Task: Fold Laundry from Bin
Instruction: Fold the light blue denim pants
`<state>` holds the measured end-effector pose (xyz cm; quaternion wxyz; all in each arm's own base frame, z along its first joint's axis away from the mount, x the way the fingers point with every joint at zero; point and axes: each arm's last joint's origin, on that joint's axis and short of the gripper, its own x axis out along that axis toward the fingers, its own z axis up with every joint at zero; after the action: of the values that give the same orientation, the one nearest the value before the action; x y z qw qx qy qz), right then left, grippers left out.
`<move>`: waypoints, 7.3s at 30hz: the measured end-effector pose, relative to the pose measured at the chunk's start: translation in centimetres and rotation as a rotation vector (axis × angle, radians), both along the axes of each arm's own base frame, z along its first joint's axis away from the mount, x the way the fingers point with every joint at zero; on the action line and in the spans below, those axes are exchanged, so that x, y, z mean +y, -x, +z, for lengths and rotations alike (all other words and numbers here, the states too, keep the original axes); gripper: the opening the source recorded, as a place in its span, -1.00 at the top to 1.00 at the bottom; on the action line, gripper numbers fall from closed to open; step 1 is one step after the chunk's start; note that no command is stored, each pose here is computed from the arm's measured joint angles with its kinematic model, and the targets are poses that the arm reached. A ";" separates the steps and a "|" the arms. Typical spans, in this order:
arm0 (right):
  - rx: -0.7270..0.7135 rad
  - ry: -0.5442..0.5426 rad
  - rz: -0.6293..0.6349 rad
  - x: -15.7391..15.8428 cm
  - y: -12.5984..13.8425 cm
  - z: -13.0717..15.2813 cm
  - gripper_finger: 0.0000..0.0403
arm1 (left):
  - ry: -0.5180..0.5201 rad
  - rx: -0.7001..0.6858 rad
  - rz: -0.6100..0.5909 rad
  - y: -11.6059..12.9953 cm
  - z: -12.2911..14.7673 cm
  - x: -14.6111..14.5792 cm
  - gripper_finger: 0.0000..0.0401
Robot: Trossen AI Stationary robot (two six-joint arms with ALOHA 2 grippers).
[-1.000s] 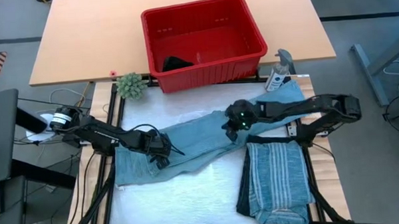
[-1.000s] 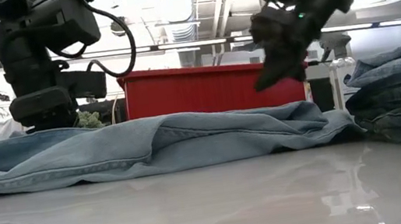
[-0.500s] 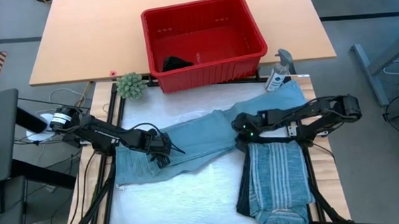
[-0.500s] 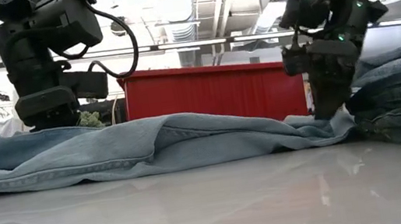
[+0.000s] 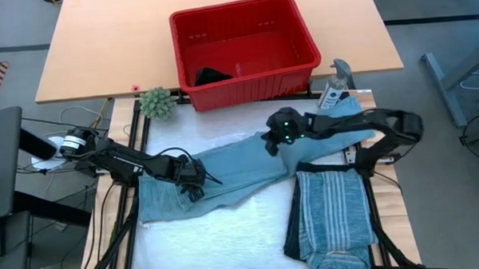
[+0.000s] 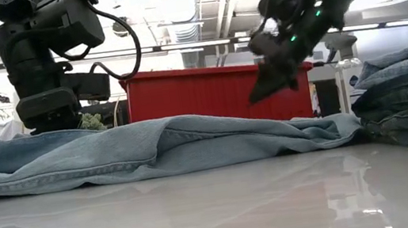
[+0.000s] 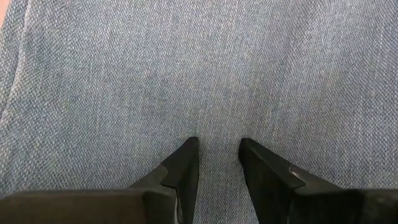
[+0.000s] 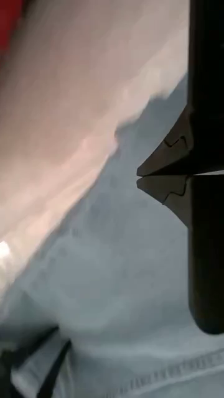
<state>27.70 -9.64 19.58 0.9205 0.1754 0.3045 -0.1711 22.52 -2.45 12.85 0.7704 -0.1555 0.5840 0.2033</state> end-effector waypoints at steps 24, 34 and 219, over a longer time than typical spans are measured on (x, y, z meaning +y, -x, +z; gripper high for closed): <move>0.296 -0.102 -0.265 -0.5 7.3 5.4 0.68 | -0.008 0.013 -0.068 0.0 0.0 0.0 0.43; 0.566 -0.191 -1.000 0.8 17.0 7.0 -0.03 | -0.002 -0.003 -0.060 0.0 0.0 0.0 0.43; -0.062 -0.231 -1.416 5.6 4.9 5.9 0.88 | 0.134 0.088 0.045 10.4 8.0 -0.9 1.00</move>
<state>22.80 -3.99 25.46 0.5722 0.4319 0.1075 -0.6888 12.13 -3.39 20.83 0.7271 -0.2107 0.6259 0.1876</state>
